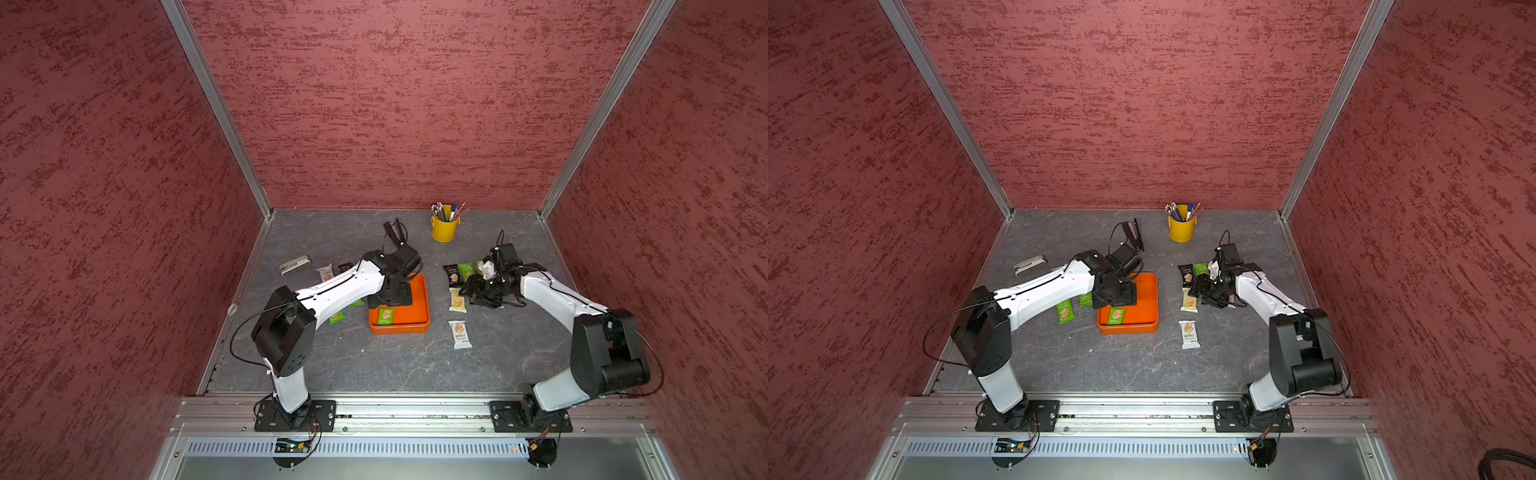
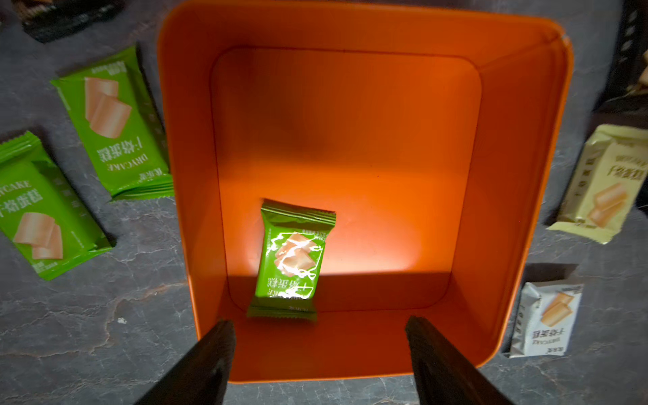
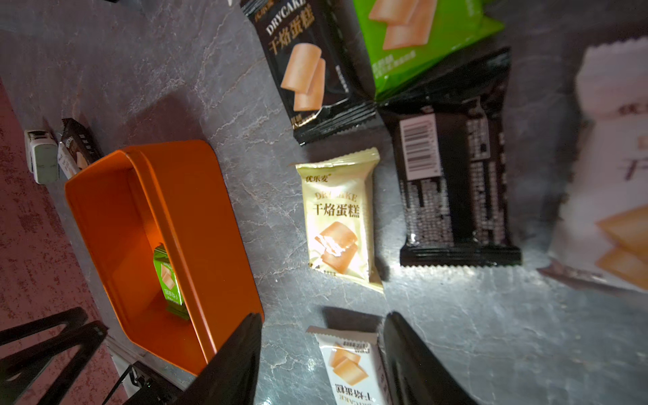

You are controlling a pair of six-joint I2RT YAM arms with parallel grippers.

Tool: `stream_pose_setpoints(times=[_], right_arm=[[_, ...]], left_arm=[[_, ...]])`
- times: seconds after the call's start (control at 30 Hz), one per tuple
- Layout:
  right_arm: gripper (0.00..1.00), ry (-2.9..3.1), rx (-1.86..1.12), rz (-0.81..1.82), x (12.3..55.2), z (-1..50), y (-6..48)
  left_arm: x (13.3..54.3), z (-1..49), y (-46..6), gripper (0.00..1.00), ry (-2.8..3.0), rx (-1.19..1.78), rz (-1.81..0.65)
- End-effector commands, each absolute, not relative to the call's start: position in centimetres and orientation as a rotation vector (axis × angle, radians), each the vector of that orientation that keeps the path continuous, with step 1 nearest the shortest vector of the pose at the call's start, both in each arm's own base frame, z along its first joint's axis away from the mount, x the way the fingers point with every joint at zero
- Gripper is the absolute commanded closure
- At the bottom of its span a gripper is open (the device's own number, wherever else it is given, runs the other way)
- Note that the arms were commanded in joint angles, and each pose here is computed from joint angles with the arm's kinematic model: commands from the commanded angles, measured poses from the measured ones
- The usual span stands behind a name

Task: Take the cookies out of the storage box
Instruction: Pick up the cookie from the storage box.

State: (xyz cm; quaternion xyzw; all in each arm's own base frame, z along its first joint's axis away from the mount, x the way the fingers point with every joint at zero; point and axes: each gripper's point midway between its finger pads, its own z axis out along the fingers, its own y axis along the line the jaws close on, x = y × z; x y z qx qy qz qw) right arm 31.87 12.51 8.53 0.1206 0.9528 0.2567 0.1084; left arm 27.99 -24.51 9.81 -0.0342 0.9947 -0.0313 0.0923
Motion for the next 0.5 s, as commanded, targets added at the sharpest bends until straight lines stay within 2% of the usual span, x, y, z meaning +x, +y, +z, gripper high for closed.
stream_pose_setpoints(times=[0.0, 0.47], right_arm=[[0.39, 2.774, 0.311, 0.742, 32.1, 9.3, 12.1], [0.39, 2.800, 0.325, 0.697, 32.7, 9.2, 11.4]], left_arm=[[27.8, 9.2, -24.8, 0.17, 2.982, -0.046, -0.080], [27.9, 4.6, -24.3, 0.15, 3.039, -0.045, 0.052]])
